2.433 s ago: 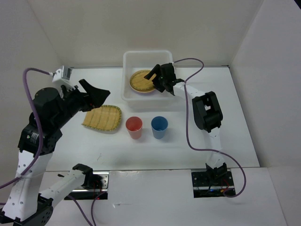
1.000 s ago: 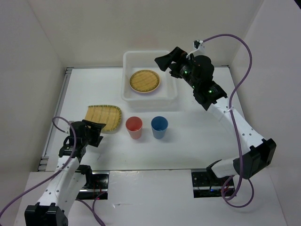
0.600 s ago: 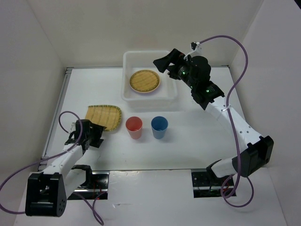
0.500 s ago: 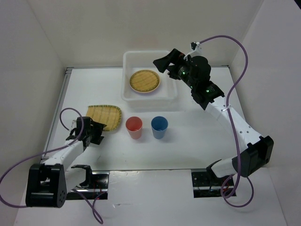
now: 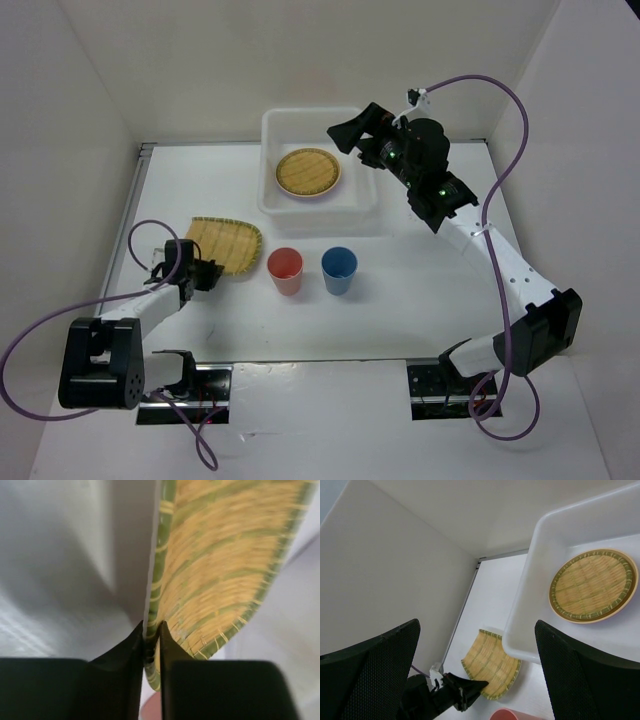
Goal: Place the mixed dishes into the plastic bin
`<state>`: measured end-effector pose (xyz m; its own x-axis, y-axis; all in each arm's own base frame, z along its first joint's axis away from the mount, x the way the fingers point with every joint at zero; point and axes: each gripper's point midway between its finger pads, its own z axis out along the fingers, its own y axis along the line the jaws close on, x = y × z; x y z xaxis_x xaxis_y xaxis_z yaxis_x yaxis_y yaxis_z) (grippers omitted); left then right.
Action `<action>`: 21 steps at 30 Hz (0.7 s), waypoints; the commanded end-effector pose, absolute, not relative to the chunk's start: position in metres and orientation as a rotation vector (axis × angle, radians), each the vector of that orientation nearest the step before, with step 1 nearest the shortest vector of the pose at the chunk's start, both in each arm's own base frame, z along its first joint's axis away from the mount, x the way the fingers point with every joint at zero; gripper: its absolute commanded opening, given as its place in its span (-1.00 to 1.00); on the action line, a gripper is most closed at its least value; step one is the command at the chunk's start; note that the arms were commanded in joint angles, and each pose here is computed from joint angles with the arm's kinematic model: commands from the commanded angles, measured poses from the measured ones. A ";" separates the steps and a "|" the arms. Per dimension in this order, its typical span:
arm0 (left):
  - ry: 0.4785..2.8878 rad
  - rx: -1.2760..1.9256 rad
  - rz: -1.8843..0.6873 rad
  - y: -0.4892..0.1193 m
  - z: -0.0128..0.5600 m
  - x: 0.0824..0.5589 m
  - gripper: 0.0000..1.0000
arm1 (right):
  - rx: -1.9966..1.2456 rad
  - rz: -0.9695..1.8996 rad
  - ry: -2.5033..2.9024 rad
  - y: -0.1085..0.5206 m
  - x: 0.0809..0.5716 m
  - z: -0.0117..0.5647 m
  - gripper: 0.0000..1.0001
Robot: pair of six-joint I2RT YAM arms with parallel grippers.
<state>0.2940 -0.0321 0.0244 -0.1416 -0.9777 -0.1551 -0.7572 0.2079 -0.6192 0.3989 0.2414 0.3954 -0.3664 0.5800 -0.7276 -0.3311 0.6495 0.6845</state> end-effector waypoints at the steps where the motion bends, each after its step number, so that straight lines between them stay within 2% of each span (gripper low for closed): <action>1: 1.924 -1.630 -0.496 -0.022 0.026 0.297 -0.75 | 0.195 0.992 1.648 0.240 0.396 0.411 1.00; 3: 1.891 -1.627 -0.509 -0.021 0.033 0.300 -0.93 | 0.196 0.989 1.658 0.241 0.398 0.407 1.00; 5: 1.873 -1.633 -0.509 -0.019 0.038 0.296 -1.00 | 0.196 0.989 1.658 0.241 0.398 0.407 1.00; 10: 1.774 -1.596 -0.498 -0.008 0.073 0.292 -1.00 | 0.196 0.989 1.658 0.241 0.398 0.407 1.00; 16: 1.595 -1.483 -0.518 0.011 0.151 0.292 -1.00 | 0.189 1.010 1.663 0.244 0.396 0.407 1.00; 21: 1.530 -1.403 -0.526 0.019 0.195 0.290 -1.00 | 0.187 1.013 1.652 0.241 0.391 0.412 1.00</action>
